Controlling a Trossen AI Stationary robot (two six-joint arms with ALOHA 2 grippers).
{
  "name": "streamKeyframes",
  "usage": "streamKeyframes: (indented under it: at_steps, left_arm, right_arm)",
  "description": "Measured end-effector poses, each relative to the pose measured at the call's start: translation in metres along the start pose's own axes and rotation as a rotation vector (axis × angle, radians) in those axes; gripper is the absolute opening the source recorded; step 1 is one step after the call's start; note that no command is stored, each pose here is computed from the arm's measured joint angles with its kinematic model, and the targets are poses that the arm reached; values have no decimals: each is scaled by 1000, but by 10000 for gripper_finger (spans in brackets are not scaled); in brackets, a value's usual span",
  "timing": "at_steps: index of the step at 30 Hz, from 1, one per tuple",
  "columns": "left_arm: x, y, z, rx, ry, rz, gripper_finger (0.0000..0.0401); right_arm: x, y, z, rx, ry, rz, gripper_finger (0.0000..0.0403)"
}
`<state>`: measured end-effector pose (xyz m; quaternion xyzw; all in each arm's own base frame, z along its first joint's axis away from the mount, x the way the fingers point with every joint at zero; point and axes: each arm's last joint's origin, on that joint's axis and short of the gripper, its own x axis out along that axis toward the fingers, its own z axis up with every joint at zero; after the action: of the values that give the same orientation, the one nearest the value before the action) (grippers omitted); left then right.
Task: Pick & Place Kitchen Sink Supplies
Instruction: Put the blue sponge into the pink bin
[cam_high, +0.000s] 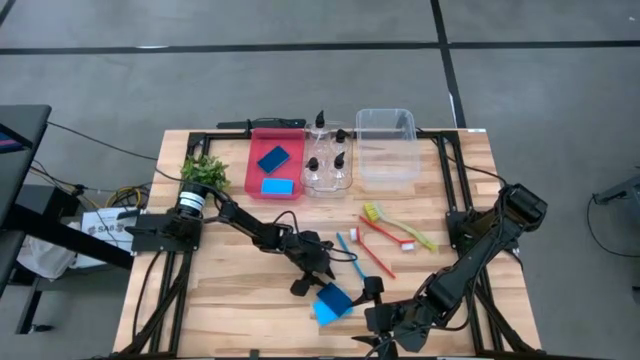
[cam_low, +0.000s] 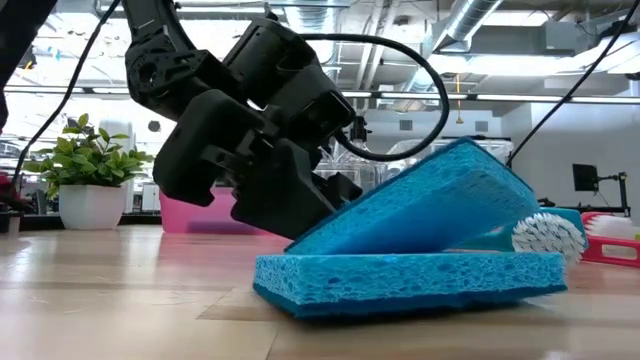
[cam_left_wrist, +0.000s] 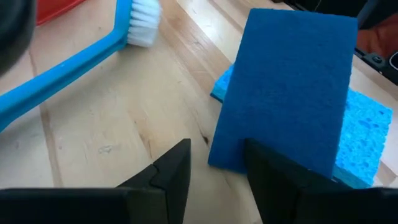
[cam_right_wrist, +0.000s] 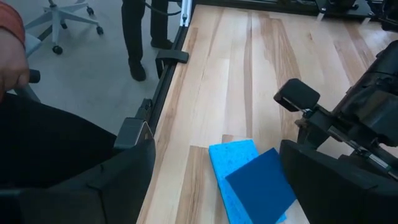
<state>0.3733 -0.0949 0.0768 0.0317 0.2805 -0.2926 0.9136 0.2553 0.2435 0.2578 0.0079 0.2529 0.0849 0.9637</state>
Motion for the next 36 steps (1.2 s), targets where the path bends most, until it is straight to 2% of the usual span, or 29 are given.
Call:
streamKeyframes:
  at_steps: [3,8,10,15,24,29,33,36]
  left_arm:
    - [-1,1,-1,38,2,-2,122]
    - [-2,2,-1,140,0,-34,29]
    - [-5,4,1,150,-1,-28,10]
    - [-19,3,14,157,-30,-9,4]
    - [-67,-17,41,212,-149,-5,4]
    - [-88,-32,41,188,-173,-23,6]
    - [-89,-45,29,147,-141,-56,12]
    - [-88,-44,29,145,-141,30,19]
  right_arm:
    - [0,0,0,3,0,0,337]
    - [0,0,0,8,0,0,337]
    - [0,0,0,8,0,0,337]
    - [0,0,0,8,0,0,337]
    - [0,0,0,8,2,0,337]
    - [0,0,0,8,3,-1,337]
    - [0,0,0,8,2,-1,337]
    - [0,-1,0,9,0,-2,337]
